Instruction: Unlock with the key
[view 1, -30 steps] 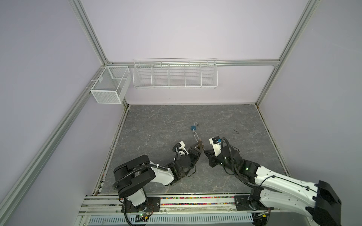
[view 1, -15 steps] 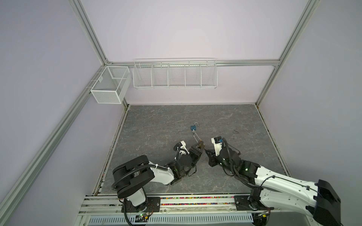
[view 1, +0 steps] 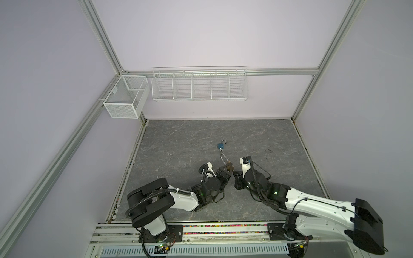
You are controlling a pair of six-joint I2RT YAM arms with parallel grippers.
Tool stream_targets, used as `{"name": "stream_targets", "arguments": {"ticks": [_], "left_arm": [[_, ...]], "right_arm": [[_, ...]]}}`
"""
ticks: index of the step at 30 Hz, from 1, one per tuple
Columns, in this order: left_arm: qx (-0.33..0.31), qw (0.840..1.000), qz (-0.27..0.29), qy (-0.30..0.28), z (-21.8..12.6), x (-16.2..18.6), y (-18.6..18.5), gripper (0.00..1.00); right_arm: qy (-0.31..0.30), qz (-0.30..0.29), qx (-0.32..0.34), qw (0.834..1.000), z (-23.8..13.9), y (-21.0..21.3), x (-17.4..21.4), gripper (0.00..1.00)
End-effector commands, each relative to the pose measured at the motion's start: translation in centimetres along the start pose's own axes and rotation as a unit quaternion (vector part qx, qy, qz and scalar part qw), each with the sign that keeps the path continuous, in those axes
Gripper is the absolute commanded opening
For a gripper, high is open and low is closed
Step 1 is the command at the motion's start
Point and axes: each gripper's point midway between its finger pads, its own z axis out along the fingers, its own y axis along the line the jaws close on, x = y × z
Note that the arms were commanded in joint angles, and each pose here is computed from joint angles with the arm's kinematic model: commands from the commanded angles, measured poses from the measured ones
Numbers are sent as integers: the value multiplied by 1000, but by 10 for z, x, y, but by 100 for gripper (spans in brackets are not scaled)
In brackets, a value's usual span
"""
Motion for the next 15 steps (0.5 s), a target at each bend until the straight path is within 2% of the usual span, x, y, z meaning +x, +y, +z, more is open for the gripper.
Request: {"name": "stream_targets", "arguments": {"ticks": [1, 3, 10, 15], "left_arm": [[3, 1000, 1, 18, -11, 9, -13, 0], [-2, 1000, 9, 9, -16, 2, -12, 0], [1, 1000, 25, 18, -18, 4, -24, 0], [11, 999, 28, 31, -17, 10, -32, 0]], "right_arm": [[-55, 32, -36, 997, -9, 16, -31, 6], [-59, 29, -44, 997, -13, 16, -31, 6], [-58, -8, -143, 988, -14, 48, -35, 6], [-52, -13, -154, 987, -10, 55, -35, 6]]}}
